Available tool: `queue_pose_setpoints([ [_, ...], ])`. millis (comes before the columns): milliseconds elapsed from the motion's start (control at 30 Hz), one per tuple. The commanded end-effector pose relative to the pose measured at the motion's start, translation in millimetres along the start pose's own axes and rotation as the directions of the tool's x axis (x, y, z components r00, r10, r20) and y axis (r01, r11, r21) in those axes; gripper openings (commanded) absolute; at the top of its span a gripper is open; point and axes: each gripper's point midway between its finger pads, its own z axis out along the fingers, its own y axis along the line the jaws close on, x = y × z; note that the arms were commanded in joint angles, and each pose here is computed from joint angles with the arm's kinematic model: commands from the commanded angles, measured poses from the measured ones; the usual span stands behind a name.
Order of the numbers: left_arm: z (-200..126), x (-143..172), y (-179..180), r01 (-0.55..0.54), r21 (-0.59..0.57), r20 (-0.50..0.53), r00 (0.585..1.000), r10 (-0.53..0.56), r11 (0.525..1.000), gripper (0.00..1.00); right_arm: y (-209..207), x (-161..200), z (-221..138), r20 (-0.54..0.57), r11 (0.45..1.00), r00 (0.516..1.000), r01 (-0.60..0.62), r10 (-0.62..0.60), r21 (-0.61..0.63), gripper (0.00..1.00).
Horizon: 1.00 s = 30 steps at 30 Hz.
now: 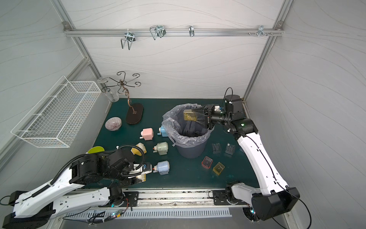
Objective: Take out the pencil sharpener tray and clean the shavings
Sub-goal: Pour the shavings into the trash bin.
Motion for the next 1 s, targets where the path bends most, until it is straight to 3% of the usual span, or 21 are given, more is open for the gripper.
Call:
queue_pose_setpoints([
  [0,0,-1,4,-0.021,-0.031,0.017,1.000,0.022,0.999,0.00,14,13,-6,-0.041,0.999,0.999,-0.029,0.028,-0.024,0.00],
  [133,1,1,4,-0.028,-0.036,0.023,0.999,0.029,0.999,0.00,0,0,-9,-0.066,0.993,0.991,-0.120,0.120,0.009,0.00],
  [267,0,4,6,-0.028,-0.054,0.033,0.999,0.030,0.998,0.00,18,16,-18,-0.011,0.998,0.998,-0.056,0.055,-0.036,0.00],
  [367,4,1,6,-0.053,-0.055,0.045,0.997,0.055,0.997,0.00,-4,-8,-8,-0.092,0.985,0.981,-0.175,0.173,-0.009,0.00],
  [467,6,4,5,-0.047,-0.044,0.019,0.999,0.048,0.998,0.00,32,16,-19,-0.007,0.996,0.999,-0.036,0.036,-0.086,0.00],
  [500,8,3,5,-0.050,-0.044,0.020,0.998,0.051,0.998,0.00,33,16,-17,-0.028,0.997,0.999,-0.024,0.022,-0.077,0.00],
  [600,12,-1,7,-0.075,-0.048,0.027,0.997,0.077,0.996,0.00,7,-2,-6,-0.117,0.989,0.984,-0.139,0.133,-0.044,0.00],
  [733,12,3,9,-0.071,-0.057,0.004,0.997,0.072,0.996,0.00,20,4,-14,-0.053,0.994,0.998,-0.042,0.037,-0.100,0.00],
  [800,15,3,7,-0.081,-0.048,0.010,0.997,0.081,0.996,0.00,-6,-21,-2,-0.139,0.988,0.982,-0.137,0.127,-0.067,0.00],
  [867,17,8,9,-0.079,-0.058,-0.017,0.997,0.078,0.995,0.00,27,-1,7,-0.132,0.983,0.991,-0.018,-0.007,-0.184,0.00],
  [933,18,16,8,-0.063,-0.055,-0.046,0.997,0.061,0.997,0.00,39,15,5,-0.113,0.982,0.984,0.123,-0.140,-0.144,0.00],
  [967,19,17,8,-0.065,-0.052,-0.051,0.997,0.062,0.997,0.00,34,7,3,-0.123,0.981,0.976,0.166,-0.178,-0.103,0.00],
])
